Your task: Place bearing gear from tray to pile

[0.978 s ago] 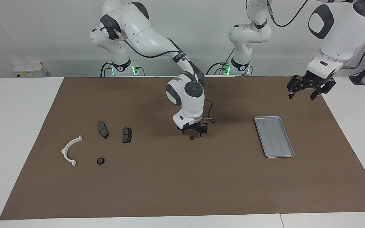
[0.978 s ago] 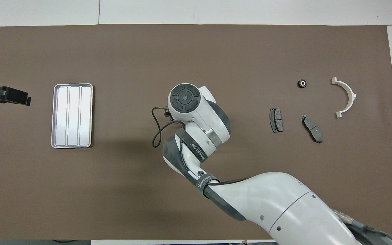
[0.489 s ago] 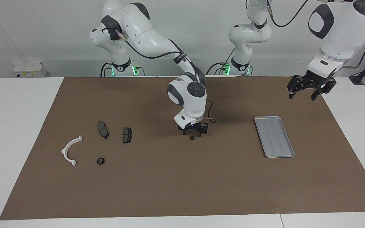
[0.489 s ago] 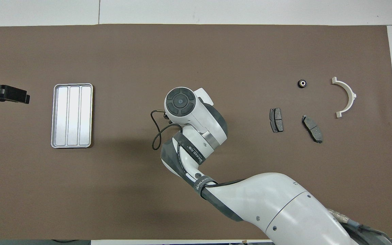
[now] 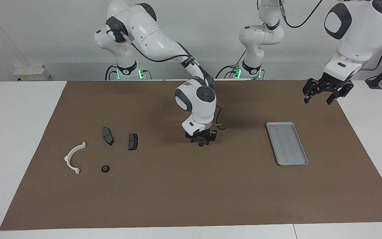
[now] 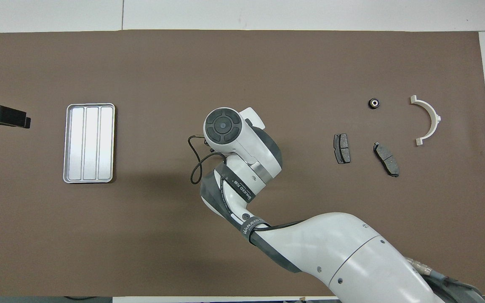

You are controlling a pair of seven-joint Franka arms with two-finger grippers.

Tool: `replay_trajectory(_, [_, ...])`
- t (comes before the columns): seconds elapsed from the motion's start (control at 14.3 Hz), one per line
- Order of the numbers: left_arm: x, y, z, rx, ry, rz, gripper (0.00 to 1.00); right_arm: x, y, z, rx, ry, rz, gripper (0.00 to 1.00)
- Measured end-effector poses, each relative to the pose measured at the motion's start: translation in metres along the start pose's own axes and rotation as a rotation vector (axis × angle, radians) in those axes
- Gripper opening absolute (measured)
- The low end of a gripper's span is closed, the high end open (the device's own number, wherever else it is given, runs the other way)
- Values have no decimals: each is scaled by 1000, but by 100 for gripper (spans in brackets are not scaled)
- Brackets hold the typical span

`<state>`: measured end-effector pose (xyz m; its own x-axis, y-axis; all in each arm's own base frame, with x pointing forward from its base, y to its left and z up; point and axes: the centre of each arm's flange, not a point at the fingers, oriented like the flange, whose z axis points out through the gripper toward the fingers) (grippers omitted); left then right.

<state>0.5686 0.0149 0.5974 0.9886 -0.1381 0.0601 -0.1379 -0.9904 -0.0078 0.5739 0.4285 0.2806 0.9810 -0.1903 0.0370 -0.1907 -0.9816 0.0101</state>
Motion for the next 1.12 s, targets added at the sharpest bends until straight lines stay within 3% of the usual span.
replay_trajectory(0.28, [-11,-15,11,1,-2,-30,90,4,1,-2,2,6,5,70])
replay_trajectory(0.56, [-16,-11,18,-2,-19,-24,92,5,2,-2,3,7,6,68])
replay_trajectory(0.63, [-17,-12,17,-2,-22,-27,91,7,2,-4,5,10,9,61])
replay_trajectory(0.77, [-20,-17,16,-2,-26,-37,91,11,5,-4,6,12,16,56])
replay_trajectory(0.91, [-20,-18,16,-2,-26,-40,90,15,7,-7,10,16,22,33])
replay_trajectory(1.12, [-20,-18,17,-2,-27,-39,90,17,8,-7,11,17,25,26])
